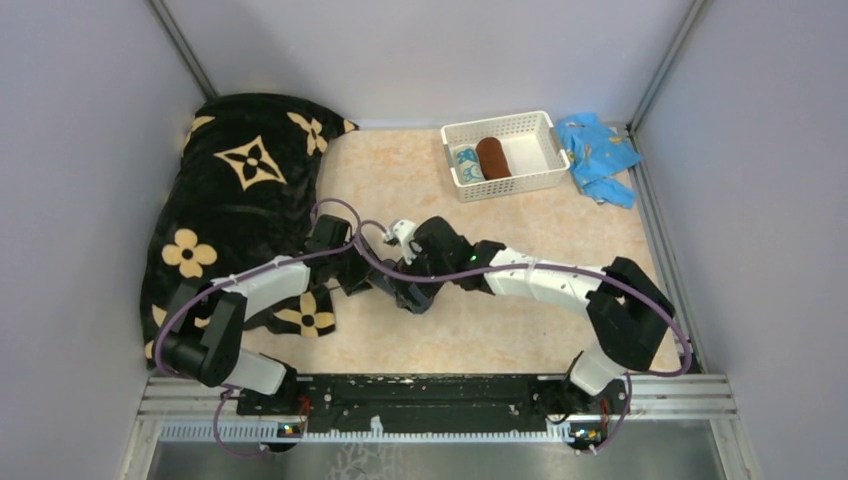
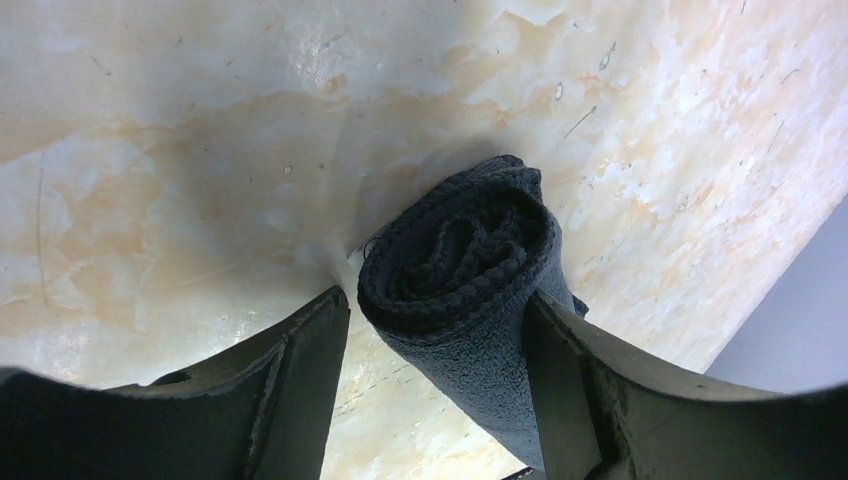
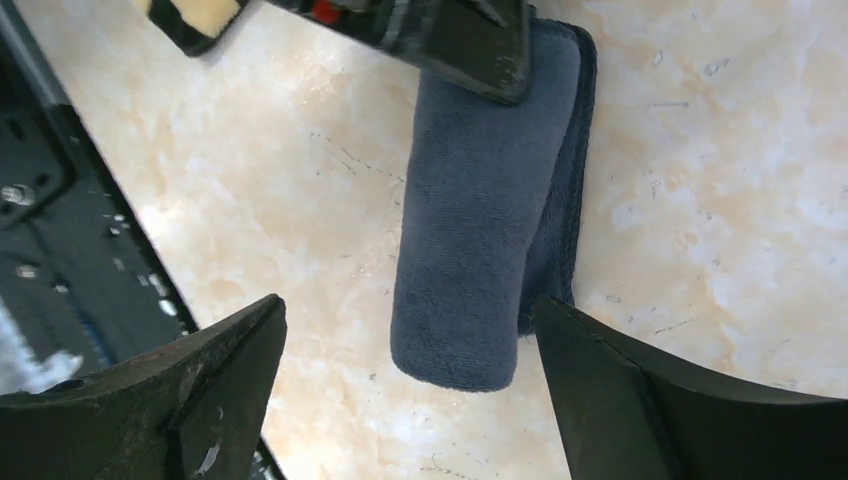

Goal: Roll the towels
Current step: Roll the towel at the center of the board, then pick up the towel at the center of the board, then place the towel in the bin, then reset both arms

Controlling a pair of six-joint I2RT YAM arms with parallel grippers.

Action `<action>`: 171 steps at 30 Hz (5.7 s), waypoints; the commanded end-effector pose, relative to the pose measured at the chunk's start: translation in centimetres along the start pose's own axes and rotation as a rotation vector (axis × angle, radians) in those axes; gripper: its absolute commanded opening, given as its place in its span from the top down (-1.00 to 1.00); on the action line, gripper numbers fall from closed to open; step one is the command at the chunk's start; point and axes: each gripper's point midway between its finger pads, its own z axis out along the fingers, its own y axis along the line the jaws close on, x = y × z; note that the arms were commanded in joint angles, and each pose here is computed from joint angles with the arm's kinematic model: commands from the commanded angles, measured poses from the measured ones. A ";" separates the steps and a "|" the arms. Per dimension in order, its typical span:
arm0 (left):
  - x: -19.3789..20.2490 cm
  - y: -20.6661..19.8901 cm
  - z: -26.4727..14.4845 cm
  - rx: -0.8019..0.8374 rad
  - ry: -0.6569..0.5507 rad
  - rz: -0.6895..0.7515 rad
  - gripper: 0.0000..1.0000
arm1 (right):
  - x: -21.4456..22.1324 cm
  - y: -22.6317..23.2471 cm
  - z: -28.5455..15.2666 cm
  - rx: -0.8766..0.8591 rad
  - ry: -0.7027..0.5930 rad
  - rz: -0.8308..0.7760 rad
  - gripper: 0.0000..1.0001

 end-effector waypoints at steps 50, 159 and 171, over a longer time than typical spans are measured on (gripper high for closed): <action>-14.7 -4.6 -7.9 -0.056 -0.288 0.220 -0.61 | 0.1 -8.0 0.0 0.382 0.185 -0.176 0.63; -16.8 -3.5 -19.3 0.043 -0.592 0.500 -0.76 | -7.7 -28.0 -25.2 0.750 -0.315 0.530 -0.80; -14.3 -3.6 -25.6 0.157 -0.869 0.532 -0.98 | -1.0 -19.1 -30.7 0.860 -0.779 0.519 -0.90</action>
